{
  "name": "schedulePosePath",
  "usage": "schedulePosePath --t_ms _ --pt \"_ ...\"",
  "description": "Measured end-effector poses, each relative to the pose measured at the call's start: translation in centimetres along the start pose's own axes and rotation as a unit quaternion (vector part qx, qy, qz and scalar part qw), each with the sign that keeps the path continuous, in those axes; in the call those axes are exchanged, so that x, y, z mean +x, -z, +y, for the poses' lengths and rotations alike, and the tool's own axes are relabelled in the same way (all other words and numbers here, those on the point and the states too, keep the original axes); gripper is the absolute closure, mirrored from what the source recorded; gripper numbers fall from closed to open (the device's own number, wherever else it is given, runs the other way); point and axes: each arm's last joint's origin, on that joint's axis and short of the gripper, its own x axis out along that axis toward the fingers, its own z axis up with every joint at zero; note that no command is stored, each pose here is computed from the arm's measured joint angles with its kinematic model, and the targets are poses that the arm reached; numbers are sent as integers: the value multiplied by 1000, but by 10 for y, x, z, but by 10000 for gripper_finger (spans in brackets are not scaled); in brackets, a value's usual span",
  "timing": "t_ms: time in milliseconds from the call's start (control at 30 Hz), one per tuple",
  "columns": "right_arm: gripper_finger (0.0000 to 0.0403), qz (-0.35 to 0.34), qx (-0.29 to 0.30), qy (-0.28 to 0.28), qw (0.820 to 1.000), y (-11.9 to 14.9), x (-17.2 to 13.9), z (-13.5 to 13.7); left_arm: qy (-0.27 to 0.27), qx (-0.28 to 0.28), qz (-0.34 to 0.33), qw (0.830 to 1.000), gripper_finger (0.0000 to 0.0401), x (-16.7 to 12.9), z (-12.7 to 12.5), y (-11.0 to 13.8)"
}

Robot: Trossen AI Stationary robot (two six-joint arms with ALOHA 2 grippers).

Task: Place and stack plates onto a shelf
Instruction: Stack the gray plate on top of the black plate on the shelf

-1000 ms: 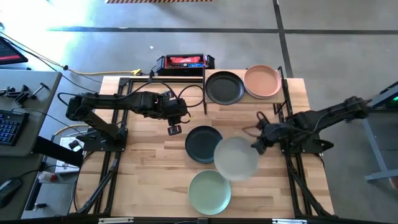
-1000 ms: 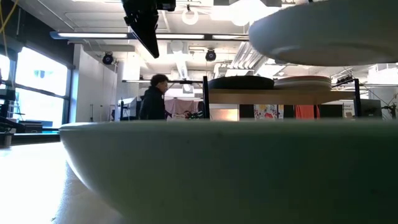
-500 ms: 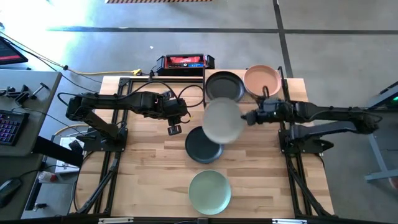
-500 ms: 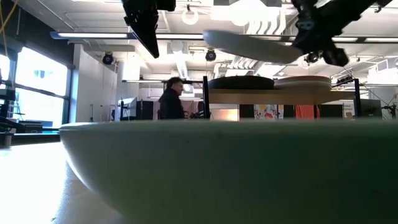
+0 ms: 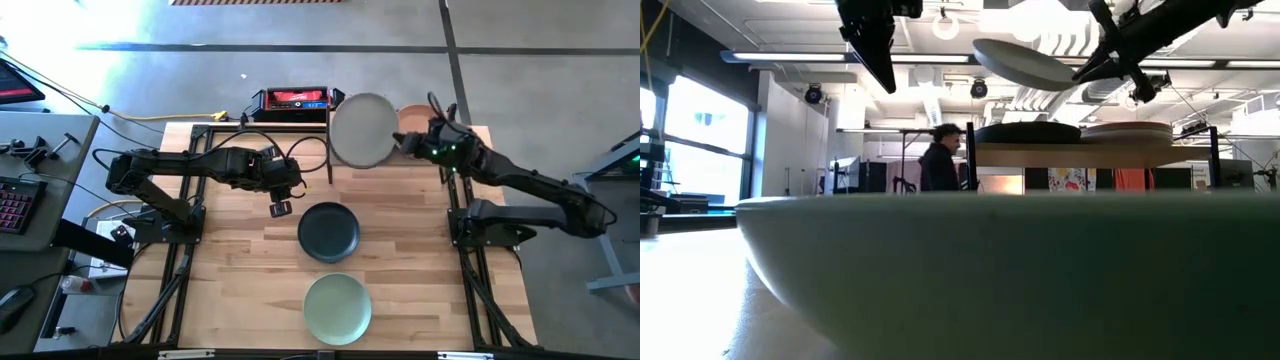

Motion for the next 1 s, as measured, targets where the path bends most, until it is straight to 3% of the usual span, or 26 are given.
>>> schedulePosePath --t_ms 200,400,600,833,1000 --pt "403 -34 11 -20 999 -20 0 -1 0 0 0 1000 266 0 0 0" --pt "403 -55 -19 -17 998 -50 -2 19 0 0 0 1000 266 0 0 0" --pt "403 33 -46 76 996 -77 6 29 0 0 0 1000 266 0 0 0" --pt "403 131 -52 113 984 -104 27 28 0 -3 0 1000 266 0 0 0" --pt "403 177 -42 141 973 -109 41 16 0 -8 0 1000 266 0 0 0"
